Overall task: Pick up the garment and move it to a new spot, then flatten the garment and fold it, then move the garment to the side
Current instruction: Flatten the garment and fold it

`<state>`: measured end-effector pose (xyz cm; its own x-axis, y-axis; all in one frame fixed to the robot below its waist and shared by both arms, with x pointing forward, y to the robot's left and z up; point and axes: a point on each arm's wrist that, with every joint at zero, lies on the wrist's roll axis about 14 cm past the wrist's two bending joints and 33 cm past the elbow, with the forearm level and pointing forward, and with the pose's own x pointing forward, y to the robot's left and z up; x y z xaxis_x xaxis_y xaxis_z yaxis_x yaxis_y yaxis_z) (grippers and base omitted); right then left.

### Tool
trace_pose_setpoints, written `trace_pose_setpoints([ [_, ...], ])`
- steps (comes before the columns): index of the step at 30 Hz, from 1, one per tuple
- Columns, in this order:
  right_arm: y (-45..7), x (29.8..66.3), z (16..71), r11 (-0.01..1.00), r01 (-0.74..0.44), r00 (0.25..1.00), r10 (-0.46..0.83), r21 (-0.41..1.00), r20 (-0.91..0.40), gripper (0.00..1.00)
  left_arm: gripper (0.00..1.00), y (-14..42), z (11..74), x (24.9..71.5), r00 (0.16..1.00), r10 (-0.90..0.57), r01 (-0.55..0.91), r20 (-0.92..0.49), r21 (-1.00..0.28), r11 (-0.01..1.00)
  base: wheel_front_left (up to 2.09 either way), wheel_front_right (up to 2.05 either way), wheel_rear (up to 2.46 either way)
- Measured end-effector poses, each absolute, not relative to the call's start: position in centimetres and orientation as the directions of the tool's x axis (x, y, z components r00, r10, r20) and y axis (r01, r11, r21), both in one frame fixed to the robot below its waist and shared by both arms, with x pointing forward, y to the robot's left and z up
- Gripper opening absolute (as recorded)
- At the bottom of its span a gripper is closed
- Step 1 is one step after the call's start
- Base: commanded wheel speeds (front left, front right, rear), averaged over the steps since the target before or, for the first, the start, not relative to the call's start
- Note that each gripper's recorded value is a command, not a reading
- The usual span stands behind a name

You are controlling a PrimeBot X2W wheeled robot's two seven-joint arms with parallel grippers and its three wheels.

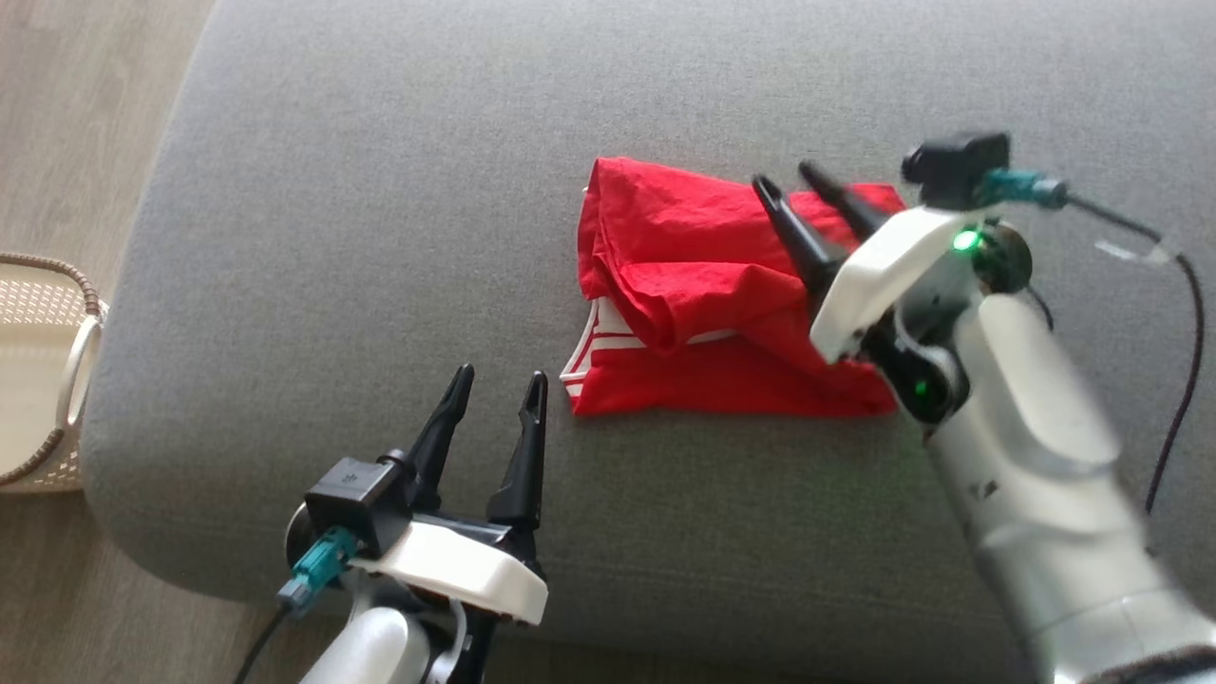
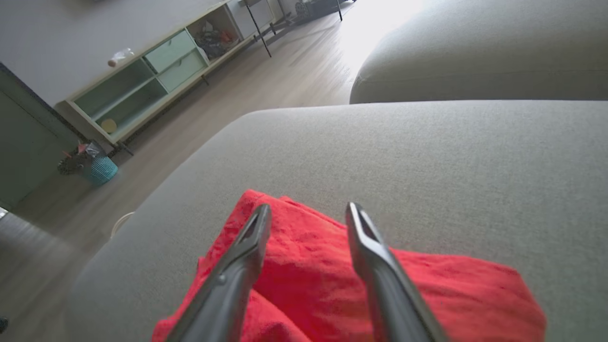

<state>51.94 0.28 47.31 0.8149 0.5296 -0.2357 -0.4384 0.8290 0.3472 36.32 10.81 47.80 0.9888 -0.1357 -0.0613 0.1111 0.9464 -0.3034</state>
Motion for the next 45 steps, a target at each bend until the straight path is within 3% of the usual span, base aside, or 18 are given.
trace_pose_setpoints([
  [5, -0.3, 50.7, 46.0, 0.852, -0.464, 0.817, 0.517, 0.242, -0.255, 0.0, 1.0, 11.2, 47.9, 36.2, 0.99, -0.13, 0.107, -0.059, -0.294, 0.95, 0.0, 0.0, 0.0],
  [12, 1.5, 48.7, 47.6, 0.797, -0.585, 0.772, 0.604, 0.154, -0.197, 0.0, 1.0, 11.5, 48.0, 36.0, 0.991, -0.123, 0.102, -0.057, -0.29, 0.952, 0.0, 0.0, 0.0],
  [13, 1.6, 48.2, 47.7, 0.787, -0.6, 0.762, 0.617, 0.142, -0.197, 0.78, 1.0, 11.5, 48.0, 36.0, 0.991, -0.124, 0.103, -0.057, -0.291, 0.951, 0.0, 0.0, 0.0],
  [14, 1.8, 47.7, 47.7, 0.776, -0.618, 0.75, 0.63, 0.127, -0.2, 1.0, 1.0, 11.4, 48.0, 36.0, 0.99, -0.125, 0.104, -0.057, -0.291, 0.951, 0.0, 0.0, 0.0],
  [29, 3.7, 42.6, 46.5, 0.543, -0.83, 0.552, 0.765, -0.127, -0.331, 1.0, 1.0, 11.1, 47.8, 35.3, 0.989, -0.133, 0.106, -0.07, -0.305, 0.947, 0.0, 0.0, 0.0],
  [38, 5.1, 45.0, 46.6, 0.466, -0.842, 0.539, 0.762, -0.273, -0.36, 1.0, 1.0, 11.8, 47.7, 34.9, 0.991, -0.106, 0.078, -0.078, -0.3, 0.951, 0.0, 0.0, 0.0],
  [45, 4.4, 45.3, 44.3, 0.448, -0.845, 0.535, 0.729, -0.292, -0.427, 0.97, 1.0, 12.1, 47.4, 34.8, 0.991, -0.094, 0.062, -0.09, -0.307, 0.95, 0.0, 0.0, 0.0],
])
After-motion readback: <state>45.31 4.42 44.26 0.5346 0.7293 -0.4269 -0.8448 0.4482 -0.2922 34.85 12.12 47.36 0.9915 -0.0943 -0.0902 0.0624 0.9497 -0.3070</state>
